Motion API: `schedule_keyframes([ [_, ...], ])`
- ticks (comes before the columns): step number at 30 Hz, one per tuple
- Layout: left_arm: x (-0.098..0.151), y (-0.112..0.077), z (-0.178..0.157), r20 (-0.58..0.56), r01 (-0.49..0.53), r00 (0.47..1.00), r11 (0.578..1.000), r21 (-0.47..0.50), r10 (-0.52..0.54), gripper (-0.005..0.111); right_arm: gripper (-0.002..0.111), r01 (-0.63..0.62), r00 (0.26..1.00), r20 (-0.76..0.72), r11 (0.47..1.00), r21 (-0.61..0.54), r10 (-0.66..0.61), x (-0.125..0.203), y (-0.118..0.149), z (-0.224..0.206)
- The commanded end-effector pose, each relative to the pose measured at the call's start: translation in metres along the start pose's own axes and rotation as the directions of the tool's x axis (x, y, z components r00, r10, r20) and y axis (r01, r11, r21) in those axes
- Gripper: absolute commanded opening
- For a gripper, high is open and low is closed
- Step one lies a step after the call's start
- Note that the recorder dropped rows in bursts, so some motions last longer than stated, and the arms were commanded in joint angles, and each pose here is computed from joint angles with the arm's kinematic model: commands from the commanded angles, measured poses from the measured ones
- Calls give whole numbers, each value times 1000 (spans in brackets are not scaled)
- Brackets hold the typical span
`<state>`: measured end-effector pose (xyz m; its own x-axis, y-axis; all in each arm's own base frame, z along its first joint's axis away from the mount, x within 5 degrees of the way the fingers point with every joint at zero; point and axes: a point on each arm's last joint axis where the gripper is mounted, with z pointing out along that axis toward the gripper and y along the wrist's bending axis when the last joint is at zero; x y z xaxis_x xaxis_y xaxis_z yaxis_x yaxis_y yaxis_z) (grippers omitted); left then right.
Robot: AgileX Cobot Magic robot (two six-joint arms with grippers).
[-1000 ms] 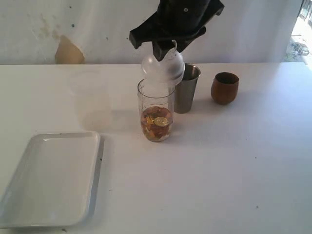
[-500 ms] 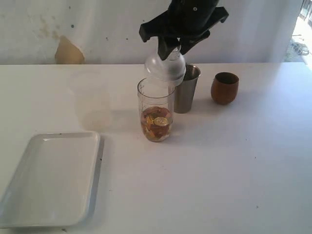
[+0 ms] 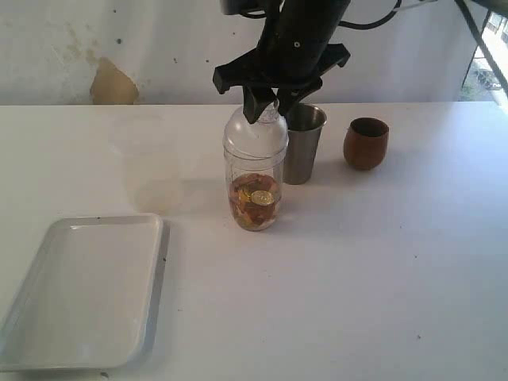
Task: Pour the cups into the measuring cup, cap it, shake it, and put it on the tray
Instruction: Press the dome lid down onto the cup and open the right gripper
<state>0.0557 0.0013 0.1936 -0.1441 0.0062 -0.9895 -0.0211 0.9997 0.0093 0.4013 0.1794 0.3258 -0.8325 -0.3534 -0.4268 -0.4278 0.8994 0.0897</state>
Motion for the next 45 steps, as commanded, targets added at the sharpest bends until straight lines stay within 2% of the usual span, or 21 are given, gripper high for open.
schedule_keyframes([
  [1, 2, 0, 0, -2, -2, 1000, 1000, 4, 2, 0, 0, 10, 1000, 9, 1000, -1, -10, -1, 0, -3],
  [11, 2, 0, 0, -2, -2, 1000, 1000, 4, 2, 0, 1, 10, 1000, 9, 1000, -1, -10, -1, 0, -3],
  [14, 2, 0, 0, -2, -2, 1000, 1000, 4, 2, 0, 10, 10, 1000, 9, 1000, -1, -10, -1, 0, -3],
  [19, 2, 0, 0, -2, -2, 1000, 1000, 4, 2, 0, 31, 10, 1000, 9, 1000, -1, -10, -1, 0, -3],
  [25, 2, 0, 0, -2, -2, 1000, 1000, 4, 2, 0, 44, 10, 1000, 9, 1000, -1, -10, -1, 0, -3],
  [31, 2, 0, 0, -2, -2, 1000, 1000, 4, 2, 0, 61, 10, 1000, 11, 1000, -1, -10, -1, 0, -3],
  [45, 2, 0, 0, -2, -2, 1000, 1000, 4, 2, 0, 63, 17, 998, 58, 1000, 8, -18, -6, 1, -19],
])
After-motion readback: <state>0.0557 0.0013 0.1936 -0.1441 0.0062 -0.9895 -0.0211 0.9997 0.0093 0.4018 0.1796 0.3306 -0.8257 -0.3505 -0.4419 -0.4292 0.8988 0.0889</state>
